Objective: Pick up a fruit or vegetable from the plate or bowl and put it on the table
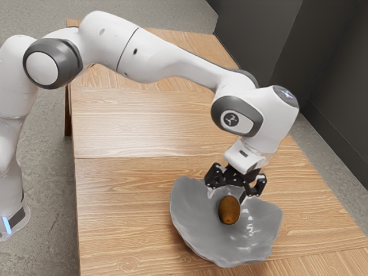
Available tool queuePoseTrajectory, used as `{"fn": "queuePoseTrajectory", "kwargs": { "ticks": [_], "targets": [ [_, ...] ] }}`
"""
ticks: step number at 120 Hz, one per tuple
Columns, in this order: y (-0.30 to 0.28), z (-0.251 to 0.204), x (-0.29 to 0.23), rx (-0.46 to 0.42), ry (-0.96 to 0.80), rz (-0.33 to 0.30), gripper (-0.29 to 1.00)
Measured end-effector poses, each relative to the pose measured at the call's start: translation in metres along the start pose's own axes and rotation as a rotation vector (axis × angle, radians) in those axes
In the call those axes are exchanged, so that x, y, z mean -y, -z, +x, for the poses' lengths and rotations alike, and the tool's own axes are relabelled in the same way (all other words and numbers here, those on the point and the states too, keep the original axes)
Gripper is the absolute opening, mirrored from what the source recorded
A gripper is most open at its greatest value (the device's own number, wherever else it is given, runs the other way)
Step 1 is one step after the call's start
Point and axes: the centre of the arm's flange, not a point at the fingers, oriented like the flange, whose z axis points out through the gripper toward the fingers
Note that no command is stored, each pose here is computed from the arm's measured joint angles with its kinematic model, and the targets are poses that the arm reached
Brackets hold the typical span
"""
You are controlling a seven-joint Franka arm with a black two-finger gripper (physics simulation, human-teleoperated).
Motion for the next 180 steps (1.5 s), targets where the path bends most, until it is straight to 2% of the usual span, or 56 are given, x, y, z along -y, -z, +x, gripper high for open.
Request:
{"fn": "queuePoseTrajectory", "kwargs": {
  "ticks": [51, 65, 72, 90, 99, 113, 123, 129, 142, 150, 167, 180],
  "targets": [
    [-0.003, -0.016, 0.007, -0.008, -0.008, 0.014, 0.7],
    [-0.019, -0.015, 0.007, -0.01, -0.015, -0.008, 0.7],
    [-0.027, -0.015, 0.008, -0.013, -0.018, -0.017, 0.74],
    [-0.039, -0.014, 0.011, -0.021, -0.023, -0.026, 0.71],
    [-0.049, -0.014, 0.012, -0.022, -0.024, -0.037, 0.65],
    [-0.059, -0.013, 0.013, -0.024, -0.023, -0.041, 0.45],
    [-0.058, -0.012, 0.013, -0.025, -0.022, -0.031, 0.4],
    [-0.048, -0.01, 0.011, -0.024, -0.023, -0.01, 0.38],
    [0.007, -0.009, -0.004, -0.015, -0.017, 0.085, 0.36],
    [0.036, -0.025, -0.01, -0.012, 0.022, 0.135, 0.37],
    [0.105, -0.127, -0.003, -0.014, 0.223, 0.258, 0.37],
    [0.126, -0.217, -0.006, -0.008, 0.422, 0.304, 0.37]
  ]
}}
